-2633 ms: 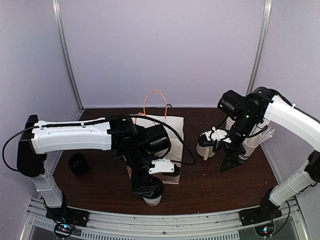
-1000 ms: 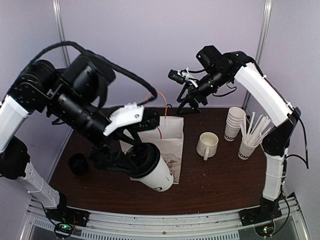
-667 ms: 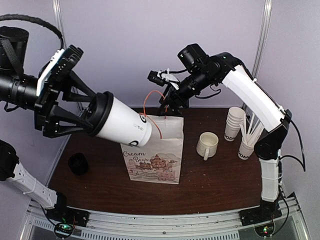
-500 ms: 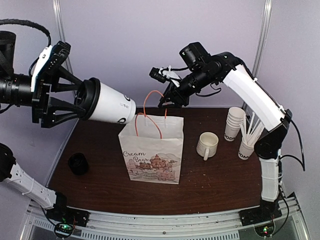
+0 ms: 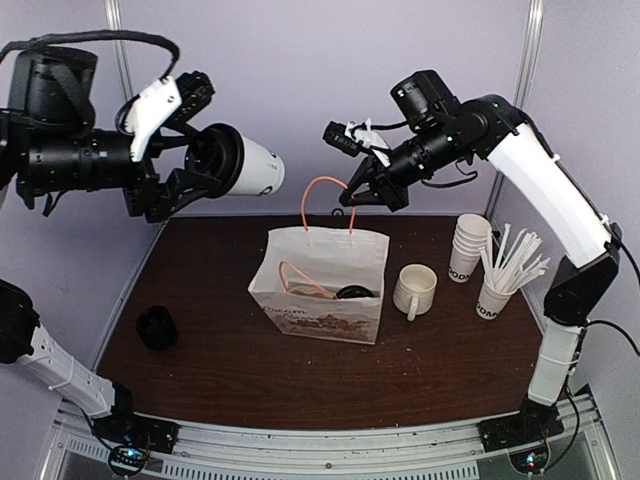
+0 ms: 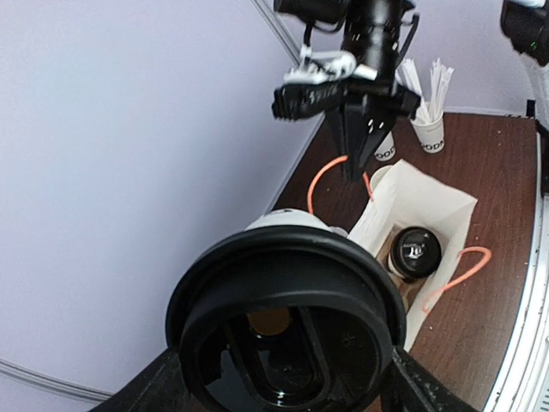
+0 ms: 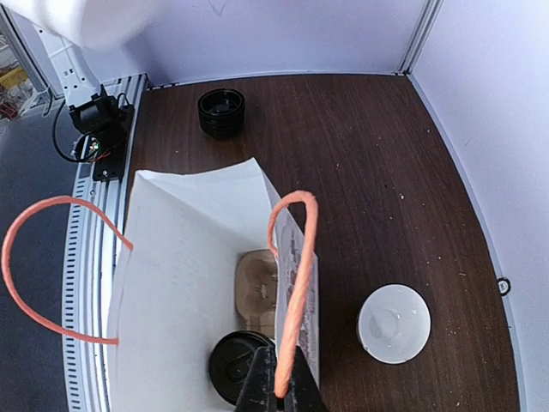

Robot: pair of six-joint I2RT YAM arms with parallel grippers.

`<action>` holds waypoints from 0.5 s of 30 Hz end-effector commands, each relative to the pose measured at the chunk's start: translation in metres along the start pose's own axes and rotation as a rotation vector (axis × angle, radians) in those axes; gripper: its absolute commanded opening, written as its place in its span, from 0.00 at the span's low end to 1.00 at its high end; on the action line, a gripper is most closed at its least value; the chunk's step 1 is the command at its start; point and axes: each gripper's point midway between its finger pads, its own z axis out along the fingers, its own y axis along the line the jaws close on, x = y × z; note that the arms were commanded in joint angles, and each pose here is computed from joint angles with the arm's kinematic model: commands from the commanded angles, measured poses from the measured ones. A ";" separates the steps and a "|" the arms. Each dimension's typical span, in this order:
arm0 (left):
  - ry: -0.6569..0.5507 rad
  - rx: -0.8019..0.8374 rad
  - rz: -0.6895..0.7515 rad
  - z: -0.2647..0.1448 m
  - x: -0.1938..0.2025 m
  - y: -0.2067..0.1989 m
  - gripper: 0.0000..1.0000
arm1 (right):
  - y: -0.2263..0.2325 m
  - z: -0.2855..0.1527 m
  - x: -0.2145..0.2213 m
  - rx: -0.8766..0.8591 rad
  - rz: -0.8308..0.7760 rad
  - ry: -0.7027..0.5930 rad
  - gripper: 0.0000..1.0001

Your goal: Pack the takeout coffee

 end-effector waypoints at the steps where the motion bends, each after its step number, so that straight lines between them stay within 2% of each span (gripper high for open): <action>1: 0.029 0.044 -0.007 0.038 -0.003 -0.006 0.72 | 0.017 -0.036 -0.013 0.016 -0.066 -0.075 0.00; 6: 0.036 0.149 0.040 0.064 -0.006 -0.032 0.71 | 0.031 -0.035 -0.002 -0.031 -0.064 -0.068 0.00; 10: 0.094 0.216 0.062 0.082 0.004 -0.052 0.68 | 0.048 -0.029 0.010 -0.104 -0.055 -0.050 0.00; 15: 0.131 0.273 0.021 0.083 0.015 -0.066 0.67 | 0.080 -0.030 0.030 -0.220 -0.069 -0.014 0.00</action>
